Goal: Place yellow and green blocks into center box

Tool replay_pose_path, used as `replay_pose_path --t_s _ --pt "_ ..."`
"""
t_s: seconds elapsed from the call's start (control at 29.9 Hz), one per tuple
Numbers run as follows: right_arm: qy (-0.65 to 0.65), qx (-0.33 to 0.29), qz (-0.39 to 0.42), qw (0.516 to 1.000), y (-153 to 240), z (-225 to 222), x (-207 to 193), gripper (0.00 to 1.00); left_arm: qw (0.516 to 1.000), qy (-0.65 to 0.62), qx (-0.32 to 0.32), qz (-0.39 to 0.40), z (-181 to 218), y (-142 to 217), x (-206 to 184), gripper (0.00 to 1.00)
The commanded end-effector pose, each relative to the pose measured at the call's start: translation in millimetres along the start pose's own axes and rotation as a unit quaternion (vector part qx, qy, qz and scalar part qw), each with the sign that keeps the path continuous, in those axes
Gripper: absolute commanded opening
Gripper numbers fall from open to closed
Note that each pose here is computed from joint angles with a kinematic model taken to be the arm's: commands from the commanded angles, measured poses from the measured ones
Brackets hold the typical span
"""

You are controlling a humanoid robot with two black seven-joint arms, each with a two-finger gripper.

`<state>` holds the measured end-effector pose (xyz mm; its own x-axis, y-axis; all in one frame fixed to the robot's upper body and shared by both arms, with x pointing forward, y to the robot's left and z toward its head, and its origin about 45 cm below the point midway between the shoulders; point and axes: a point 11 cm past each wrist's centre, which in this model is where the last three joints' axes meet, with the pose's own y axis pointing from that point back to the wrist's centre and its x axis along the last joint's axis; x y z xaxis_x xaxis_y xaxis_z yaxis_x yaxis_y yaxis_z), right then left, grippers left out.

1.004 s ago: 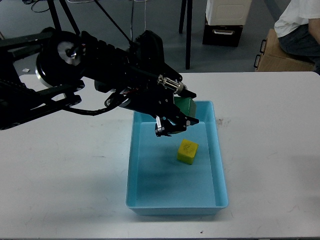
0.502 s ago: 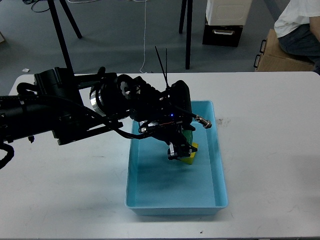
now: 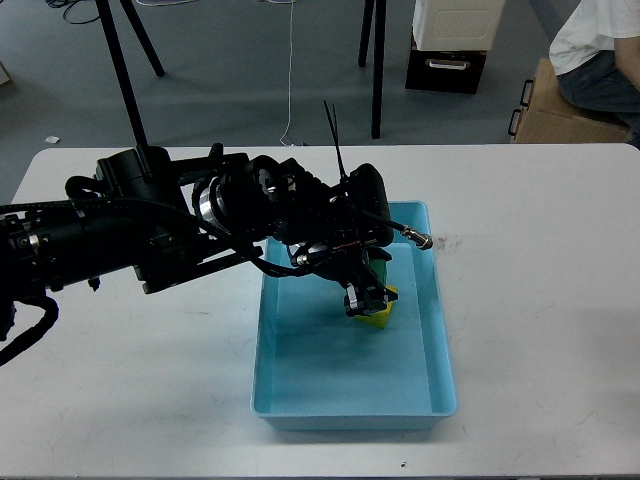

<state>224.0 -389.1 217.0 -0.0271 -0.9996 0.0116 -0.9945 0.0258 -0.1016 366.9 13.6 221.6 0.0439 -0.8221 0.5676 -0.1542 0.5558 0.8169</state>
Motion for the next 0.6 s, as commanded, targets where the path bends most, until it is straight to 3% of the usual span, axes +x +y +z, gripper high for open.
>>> replay_pose_path --t_s 0.0,0.27,0.47,0.57 --pt "0.000 -0.001 -0.001 1.000 0 0 0 0.99 1.000 0.003 0.000 -0.001 0 -1 -2 0.71" --pt "-0.001 -0.001 -0.002 1.000 0 1 -1 0.99 1.000 0.001 0.003 0.007 -3 3 4 0.94" --pt "-0.003 0.004 -0.007 1.000 -2 -2 -4 0.99 0.998 0.028 0.009 0.054 -15 24 24 1.00" --pt "-0.007 0.007 -0.014 1.000 -4 -3 -8 0.99 0.988 0.089 0.000 0.130 -27 53 41 1.00"
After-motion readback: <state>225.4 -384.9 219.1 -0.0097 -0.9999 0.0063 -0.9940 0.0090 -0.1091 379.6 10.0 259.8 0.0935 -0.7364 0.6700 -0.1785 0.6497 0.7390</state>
